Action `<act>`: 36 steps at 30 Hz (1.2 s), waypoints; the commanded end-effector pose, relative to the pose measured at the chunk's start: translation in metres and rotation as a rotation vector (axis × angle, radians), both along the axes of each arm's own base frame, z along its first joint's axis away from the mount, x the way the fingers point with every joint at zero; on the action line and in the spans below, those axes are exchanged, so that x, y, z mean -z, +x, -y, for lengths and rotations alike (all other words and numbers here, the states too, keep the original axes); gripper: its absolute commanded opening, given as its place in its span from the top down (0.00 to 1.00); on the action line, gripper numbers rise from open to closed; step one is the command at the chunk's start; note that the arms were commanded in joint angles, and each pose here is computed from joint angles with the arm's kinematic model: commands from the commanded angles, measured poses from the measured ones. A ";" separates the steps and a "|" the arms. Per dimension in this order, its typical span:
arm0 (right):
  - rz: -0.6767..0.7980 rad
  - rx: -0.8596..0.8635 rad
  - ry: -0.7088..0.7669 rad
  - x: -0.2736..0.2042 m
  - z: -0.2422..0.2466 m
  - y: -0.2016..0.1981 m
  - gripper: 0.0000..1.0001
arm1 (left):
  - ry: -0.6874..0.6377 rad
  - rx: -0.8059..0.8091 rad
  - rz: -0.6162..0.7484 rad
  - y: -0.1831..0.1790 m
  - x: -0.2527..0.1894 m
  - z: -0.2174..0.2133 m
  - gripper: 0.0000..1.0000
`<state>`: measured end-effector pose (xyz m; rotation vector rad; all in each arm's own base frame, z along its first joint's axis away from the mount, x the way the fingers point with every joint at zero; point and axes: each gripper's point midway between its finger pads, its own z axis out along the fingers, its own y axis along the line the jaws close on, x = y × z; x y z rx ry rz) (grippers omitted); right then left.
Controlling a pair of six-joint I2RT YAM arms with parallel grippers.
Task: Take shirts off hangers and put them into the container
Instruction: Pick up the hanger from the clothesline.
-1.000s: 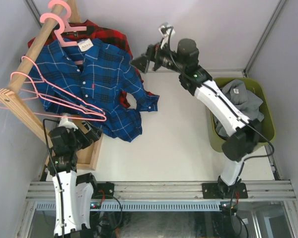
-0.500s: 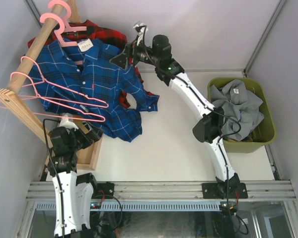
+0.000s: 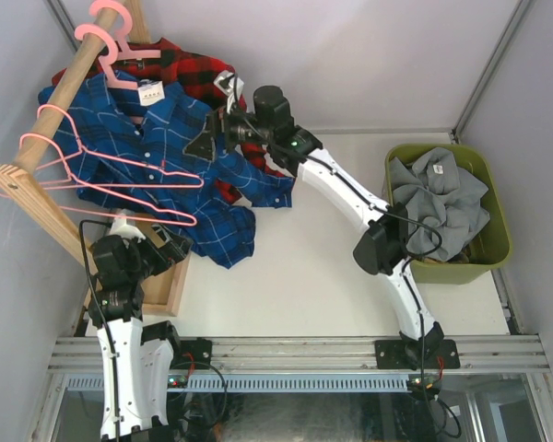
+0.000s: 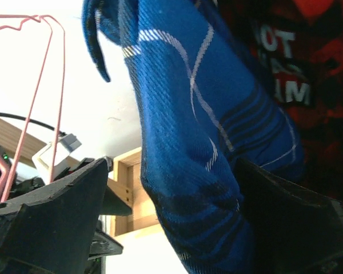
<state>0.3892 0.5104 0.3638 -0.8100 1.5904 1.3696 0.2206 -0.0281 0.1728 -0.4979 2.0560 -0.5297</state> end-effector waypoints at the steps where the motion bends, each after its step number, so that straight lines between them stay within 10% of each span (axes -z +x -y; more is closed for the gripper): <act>1: 0.086 -0.004 0.074 -0.070 0.008 -0.044 0.09 | -0.007 0.004 0.038 0.004 -0.003 0.000 0.00; 10: 0.085 0.058 0.085 -0.085 0.008 -0.057 0.09 | -0.009 0.011 0.042 0.004 -0.004 0.002 0.00; 11: 0.607 0.094 -0.036 -0.085 0.015 -0.032 0.30 | -0.009 0.011 0.043 0.004 -0.004 0.002 0.00; 18: 0.656 0.151 -0.051 -0.091 0.021 -0.022 0.98 | -0.007 0.010 0.045 0.004 -0.004 0.001 0.00; 36: 0.577 0.345 0.173 -0.157 0.042 -0.040 1.00 | -0.008 0.010 0.041 0.005 -0.003 0.001 0.00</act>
